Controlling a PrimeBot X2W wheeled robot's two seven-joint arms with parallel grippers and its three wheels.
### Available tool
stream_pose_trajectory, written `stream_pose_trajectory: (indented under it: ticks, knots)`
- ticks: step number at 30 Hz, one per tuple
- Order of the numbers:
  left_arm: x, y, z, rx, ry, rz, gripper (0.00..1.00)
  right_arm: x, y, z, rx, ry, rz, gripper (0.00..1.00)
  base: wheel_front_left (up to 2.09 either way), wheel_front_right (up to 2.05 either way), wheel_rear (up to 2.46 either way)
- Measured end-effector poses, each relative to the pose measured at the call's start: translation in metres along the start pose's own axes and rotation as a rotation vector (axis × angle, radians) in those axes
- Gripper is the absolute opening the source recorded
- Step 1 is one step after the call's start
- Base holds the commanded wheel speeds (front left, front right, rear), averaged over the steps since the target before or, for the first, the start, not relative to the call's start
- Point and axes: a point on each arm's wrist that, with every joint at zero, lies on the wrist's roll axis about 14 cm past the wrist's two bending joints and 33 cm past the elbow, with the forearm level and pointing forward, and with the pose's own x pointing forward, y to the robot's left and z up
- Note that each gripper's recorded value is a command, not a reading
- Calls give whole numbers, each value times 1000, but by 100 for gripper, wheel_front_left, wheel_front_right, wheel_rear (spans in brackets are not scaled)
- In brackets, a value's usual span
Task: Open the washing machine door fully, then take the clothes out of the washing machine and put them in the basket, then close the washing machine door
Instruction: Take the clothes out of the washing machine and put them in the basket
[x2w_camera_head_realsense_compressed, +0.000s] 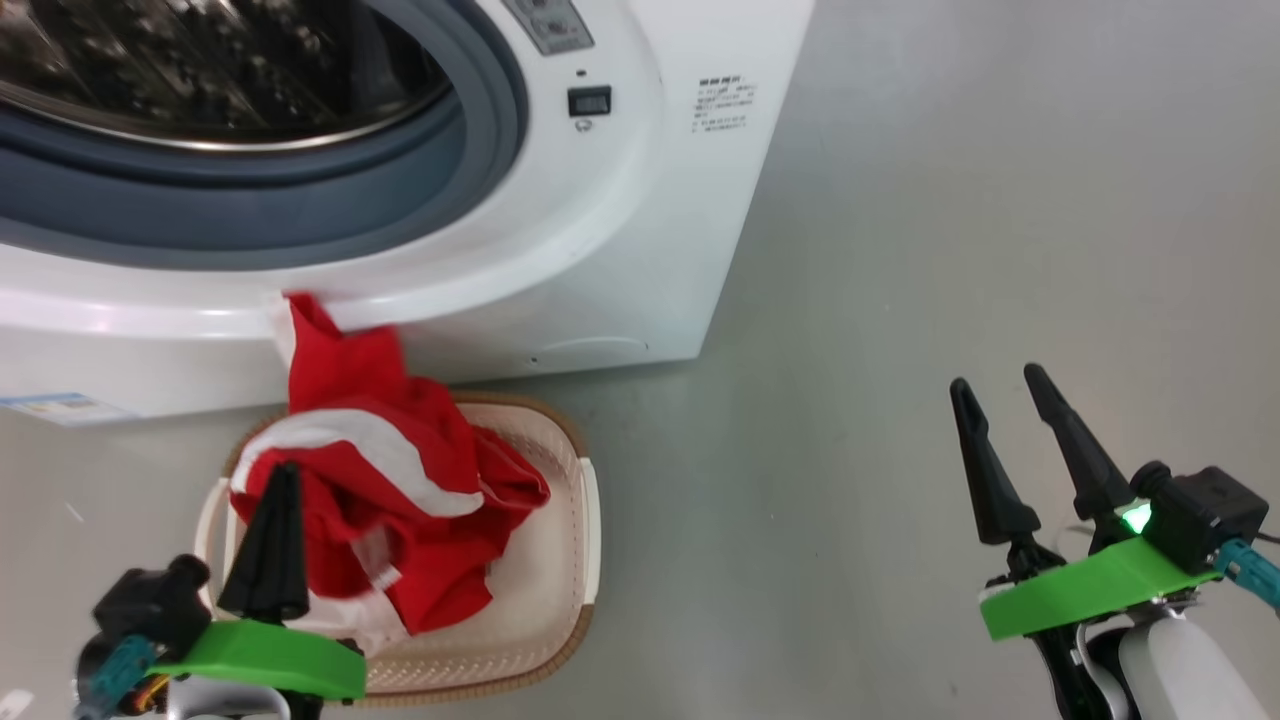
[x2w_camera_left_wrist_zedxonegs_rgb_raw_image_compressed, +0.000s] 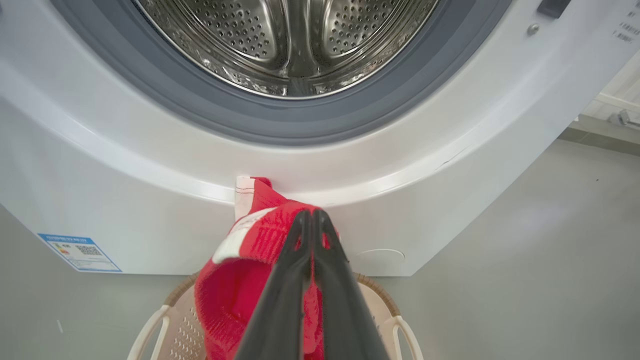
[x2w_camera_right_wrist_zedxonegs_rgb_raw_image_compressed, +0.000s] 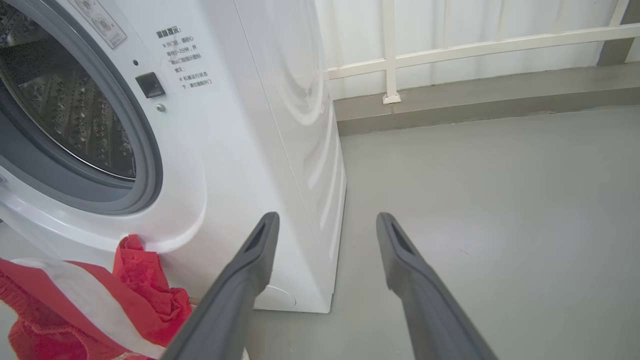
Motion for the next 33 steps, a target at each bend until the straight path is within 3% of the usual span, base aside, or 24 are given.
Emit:
stream_pose_trajectory:
  ticks: [10,33]
  knots:
    - [9,-2,-83,-12,256,2,0,18,-7,-13,-1,24,-12,100,0,0,0]
    - [61,-4,-175,49,526,-51,0,54,-13,-62,16,115,-19,100,0,0,0]
